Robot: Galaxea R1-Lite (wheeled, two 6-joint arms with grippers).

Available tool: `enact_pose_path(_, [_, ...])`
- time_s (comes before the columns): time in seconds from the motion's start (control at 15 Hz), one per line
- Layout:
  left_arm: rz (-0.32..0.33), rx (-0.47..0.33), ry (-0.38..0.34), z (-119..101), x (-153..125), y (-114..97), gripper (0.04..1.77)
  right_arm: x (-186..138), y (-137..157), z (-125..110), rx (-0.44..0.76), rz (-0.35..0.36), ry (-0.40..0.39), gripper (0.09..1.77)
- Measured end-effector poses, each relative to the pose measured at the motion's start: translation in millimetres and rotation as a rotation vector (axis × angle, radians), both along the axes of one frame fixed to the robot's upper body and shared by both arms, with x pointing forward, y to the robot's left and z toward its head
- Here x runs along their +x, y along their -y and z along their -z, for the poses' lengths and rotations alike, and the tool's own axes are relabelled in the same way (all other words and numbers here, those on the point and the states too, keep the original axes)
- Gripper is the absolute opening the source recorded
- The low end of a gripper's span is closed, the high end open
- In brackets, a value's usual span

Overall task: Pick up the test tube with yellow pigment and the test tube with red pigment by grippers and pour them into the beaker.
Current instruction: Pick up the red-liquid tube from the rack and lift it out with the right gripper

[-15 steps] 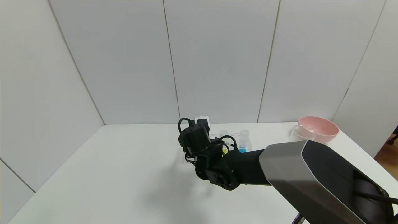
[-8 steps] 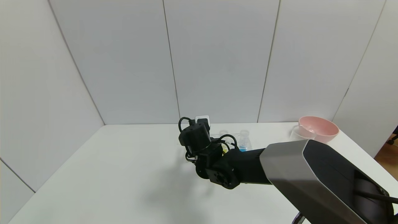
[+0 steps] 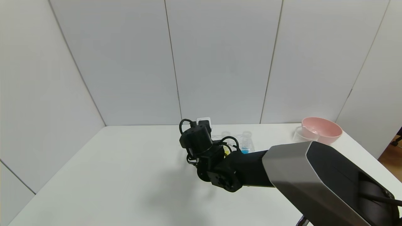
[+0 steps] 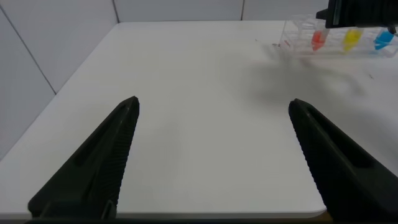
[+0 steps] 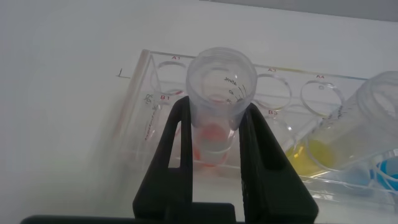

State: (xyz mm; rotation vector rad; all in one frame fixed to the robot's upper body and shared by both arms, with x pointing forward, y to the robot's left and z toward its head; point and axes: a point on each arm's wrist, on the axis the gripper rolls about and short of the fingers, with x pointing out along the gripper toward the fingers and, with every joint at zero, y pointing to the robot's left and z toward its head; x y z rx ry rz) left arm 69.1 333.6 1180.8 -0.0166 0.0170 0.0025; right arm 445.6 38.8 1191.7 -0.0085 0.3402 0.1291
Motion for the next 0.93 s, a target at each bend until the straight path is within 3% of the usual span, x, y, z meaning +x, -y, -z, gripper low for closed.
enact_pose_path(0.67, [0.000, 0.000, 0.000, 0.0, 0.0, 0.0, 1.72, 0.6, 2.3, -2.0, 0.002, 0.003, 0.001, 0.50])
enact_pose_path(0.93, [0.000, 0.000, 0.000, 0.0, 0.0, 0.0, 1.72, -0.8, 9.0, -29.9, -0.014, -0.009, 0.042, 0.50])
